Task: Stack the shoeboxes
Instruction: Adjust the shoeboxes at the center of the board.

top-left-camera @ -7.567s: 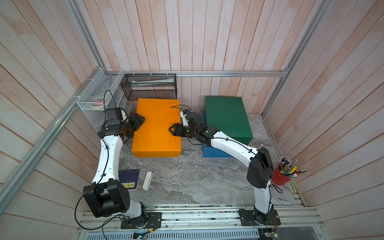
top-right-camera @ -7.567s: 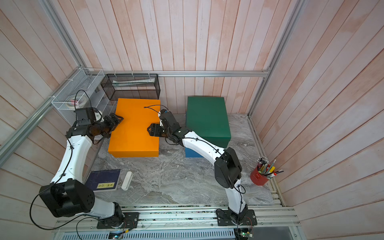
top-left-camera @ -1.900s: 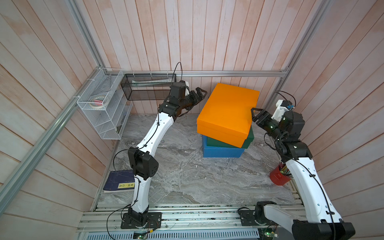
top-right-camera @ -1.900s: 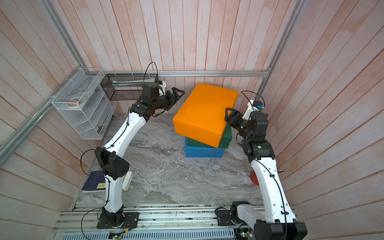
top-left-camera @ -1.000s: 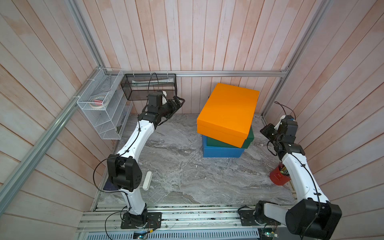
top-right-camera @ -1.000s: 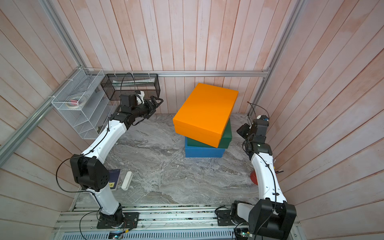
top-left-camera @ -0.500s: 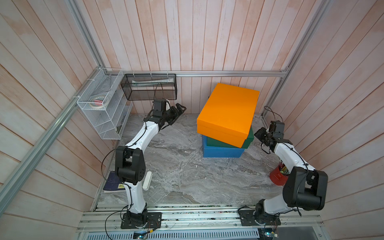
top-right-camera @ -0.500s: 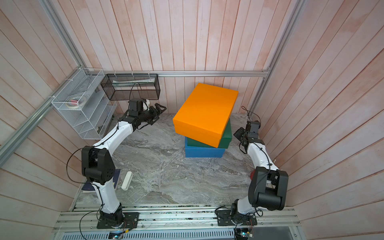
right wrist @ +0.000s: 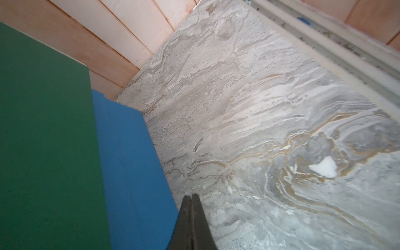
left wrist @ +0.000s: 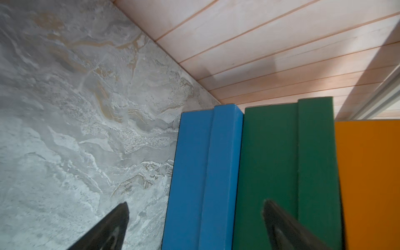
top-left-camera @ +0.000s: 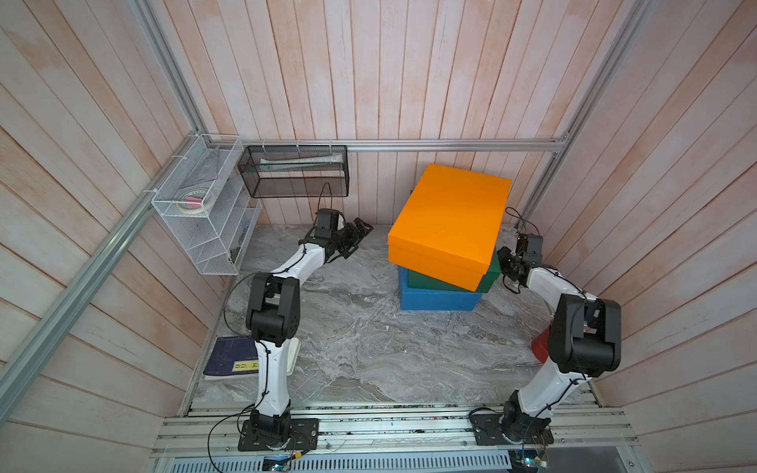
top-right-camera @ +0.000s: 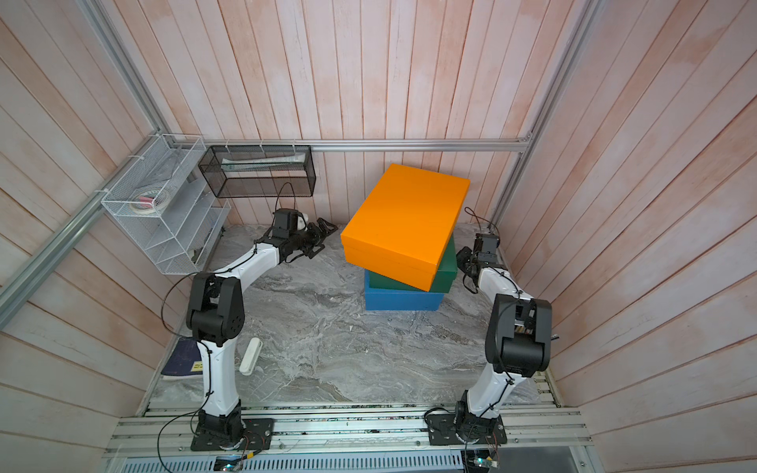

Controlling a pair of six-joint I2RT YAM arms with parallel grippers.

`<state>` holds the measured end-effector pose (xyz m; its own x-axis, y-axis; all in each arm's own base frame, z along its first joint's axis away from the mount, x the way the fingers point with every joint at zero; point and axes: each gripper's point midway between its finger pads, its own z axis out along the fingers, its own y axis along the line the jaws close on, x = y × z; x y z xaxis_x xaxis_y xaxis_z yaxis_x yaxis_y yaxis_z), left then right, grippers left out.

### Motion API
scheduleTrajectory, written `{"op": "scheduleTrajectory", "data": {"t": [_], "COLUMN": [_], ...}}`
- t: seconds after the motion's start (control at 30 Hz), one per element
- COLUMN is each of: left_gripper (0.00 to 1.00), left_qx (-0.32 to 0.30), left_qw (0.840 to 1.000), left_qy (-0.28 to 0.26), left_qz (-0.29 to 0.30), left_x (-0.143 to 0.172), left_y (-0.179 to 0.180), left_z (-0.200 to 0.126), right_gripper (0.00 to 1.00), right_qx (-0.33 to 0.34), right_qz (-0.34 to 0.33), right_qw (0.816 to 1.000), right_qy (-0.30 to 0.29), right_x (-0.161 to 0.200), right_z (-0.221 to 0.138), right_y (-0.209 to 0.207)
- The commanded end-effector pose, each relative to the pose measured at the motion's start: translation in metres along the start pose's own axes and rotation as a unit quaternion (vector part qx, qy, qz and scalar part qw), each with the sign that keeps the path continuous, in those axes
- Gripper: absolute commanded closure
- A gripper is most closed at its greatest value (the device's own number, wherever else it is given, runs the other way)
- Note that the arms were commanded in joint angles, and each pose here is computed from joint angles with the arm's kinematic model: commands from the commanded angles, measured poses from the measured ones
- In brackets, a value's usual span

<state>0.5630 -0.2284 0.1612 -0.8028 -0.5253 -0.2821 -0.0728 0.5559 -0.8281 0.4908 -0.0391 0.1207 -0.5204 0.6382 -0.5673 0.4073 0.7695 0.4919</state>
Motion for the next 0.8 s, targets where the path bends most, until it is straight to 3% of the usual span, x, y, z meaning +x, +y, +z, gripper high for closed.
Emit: {"op": "scheduleTrajectory", "data": {"t": [0.0,0.47,0.77], "left_gripper": [0.00,0.00,0.05], "left_qx": [0.043,0.057,0.048], "left_qw": [0.999,0.998,0.998], "left_qy": [0.005,0.021,0.049], "left_qz": [0.014,0.018,0.008], "left_x": [0.004,0.020,0.065], "left_y": [-0.029,-0.044,-0.039], "left_z": [0.010,0.026,0.030], "right_gripper": [1.00,1.00,1.00], "right_qx": [-0.023,-0.028,-0.017], "right_qz": [-0.005,-0.022,-0.002], "right_qw": [1.000,0.999,1.000], "right_qy": [0.007,0.021,0.013], "right_x": [0.006,0.023,0.012], "right_z": [0.010,0.026,0.023], "right_y": [0.013,0.030,0.009]}}
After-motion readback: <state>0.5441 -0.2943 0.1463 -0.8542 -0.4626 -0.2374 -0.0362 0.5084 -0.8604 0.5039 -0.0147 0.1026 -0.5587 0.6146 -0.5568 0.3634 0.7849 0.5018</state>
